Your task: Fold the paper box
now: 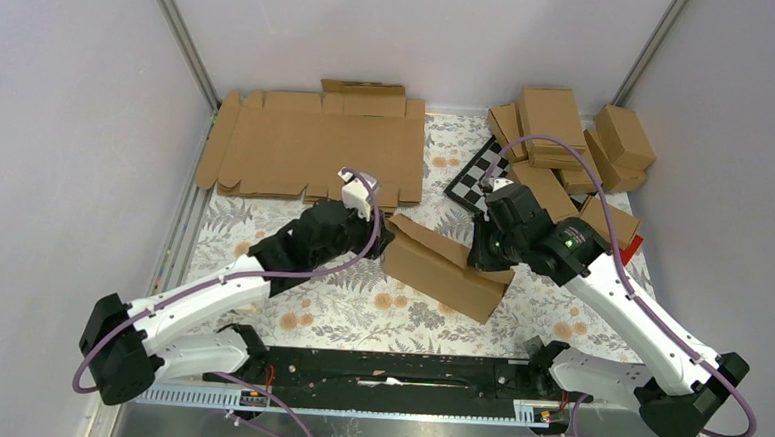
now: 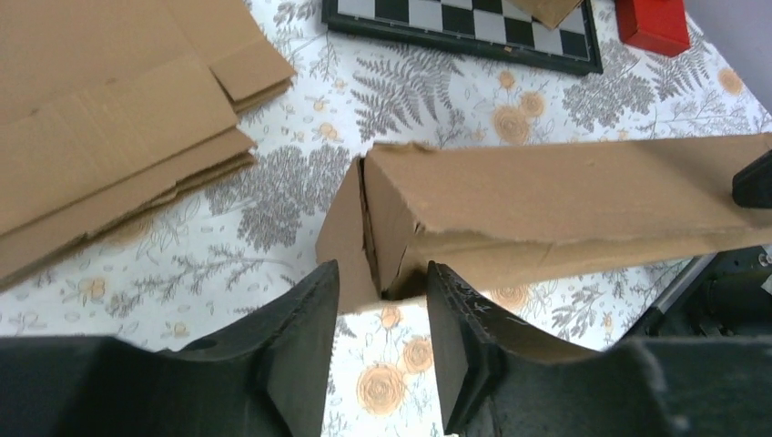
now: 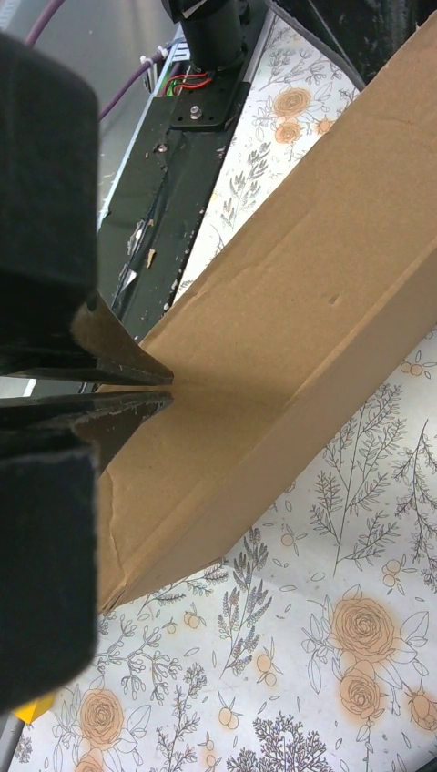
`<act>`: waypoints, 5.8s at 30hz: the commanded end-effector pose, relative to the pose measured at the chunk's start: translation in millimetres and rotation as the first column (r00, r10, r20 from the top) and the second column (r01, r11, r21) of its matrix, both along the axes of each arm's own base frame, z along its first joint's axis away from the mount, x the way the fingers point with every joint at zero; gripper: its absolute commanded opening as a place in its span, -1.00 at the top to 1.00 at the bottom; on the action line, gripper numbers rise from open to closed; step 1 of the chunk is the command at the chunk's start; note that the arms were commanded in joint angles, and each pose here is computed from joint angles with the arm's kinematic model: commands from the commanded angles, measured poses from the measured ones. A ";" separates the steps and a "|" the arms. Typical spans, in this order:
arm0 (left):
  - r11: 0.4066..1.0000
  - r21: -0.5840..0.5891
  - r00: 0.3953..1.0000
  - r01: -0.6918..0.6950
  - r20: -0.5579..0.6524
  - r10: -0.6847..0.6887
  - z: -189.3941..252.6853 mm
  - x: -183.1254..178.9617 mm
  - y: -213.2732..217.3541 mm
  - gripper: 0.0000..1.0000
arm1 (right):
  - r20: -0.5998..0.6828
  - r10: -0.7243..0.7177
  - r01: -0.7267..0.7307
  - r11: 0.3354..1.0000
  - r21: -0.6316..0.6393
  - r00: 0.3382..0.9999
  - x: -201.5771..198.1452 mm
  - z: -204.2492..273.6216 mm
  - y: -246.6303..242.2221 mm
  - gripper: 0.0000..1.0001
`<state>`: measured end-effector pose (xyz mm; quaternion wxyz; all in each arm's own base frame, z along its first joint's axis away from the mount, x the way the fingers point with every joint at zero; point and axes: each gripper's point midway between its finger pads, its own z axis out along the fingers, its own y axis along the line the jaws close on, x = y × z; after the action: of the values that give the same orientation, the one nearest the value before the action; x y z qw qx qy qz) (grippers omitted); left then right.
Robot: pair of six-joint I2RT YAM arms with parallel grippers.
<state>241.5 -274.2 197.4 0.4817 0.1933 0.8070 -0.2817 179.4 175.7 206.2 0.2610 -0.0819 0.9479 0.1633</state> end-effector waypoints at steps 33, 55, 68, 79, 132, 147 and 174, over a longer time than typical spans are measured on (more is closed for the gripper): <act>0.991 -0.084 0.993 0.104 -0.038 -0.107 63.9 24.6 -47.8 1.00 | -0.092 0.002 -0.009 0.998 -0.067 0.996 -13.8 -35.9 -8.4 0.73; 0.995 -0.088 0.987 0.053 -0.143 -0.065 -32.5 0.0 -12.8 1.00 | -0.036 0.003 -0.005 0.998 -0.061 0.999 -4.9 -19.2 -7.7 0.72; 0.996 -0.079 0.989 0.049 -0.138 -0.060 -28.4 -0.2 -10.0 1.00 | 0.095 -0.068 0.081 0.987 -0.141 0.993 -2.6 45.1 -45.6 0.71; 0.995 -0.090 0.990 0.047 -0.129 -0.058 -24.8 -0.7 -9.0 1.00 | -0.046 -0.186 0.177 0.972 -0.154 0.982 -31.0 -23.1 -58.1 0.76; 0.994 -0.087 0.990 0.059 -0.125 -0.069 -19.9 1.9 -13.7 1.00 | -0.025 -0.196 0.188 0.965 -0.181 0.980 -38.6 6.6 -73.1 0.73; 0.995 -0.087 0.990 0.057 -0.126 -0.068 -20.3 2.0 -13.2 1.00 | -0.101 -0.174 0.151 0.967 -0.204 0.980 -46.0 -37.5 -67.8 0.73; 0.999 -0.033 0.994 -0.004 -0.109 0.000 37.5 22.5 -13.1 0.40 | -0.087 -0.148 0.128 0.970 -0.206 0.985 -38.7 -33.7 -63.0 0.66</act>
<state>257.7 -295.5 207.8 0.4357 0.1749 0.8168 -0.3352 146.2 114.0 186.6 0.2375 -0.0221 0.9689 0.0655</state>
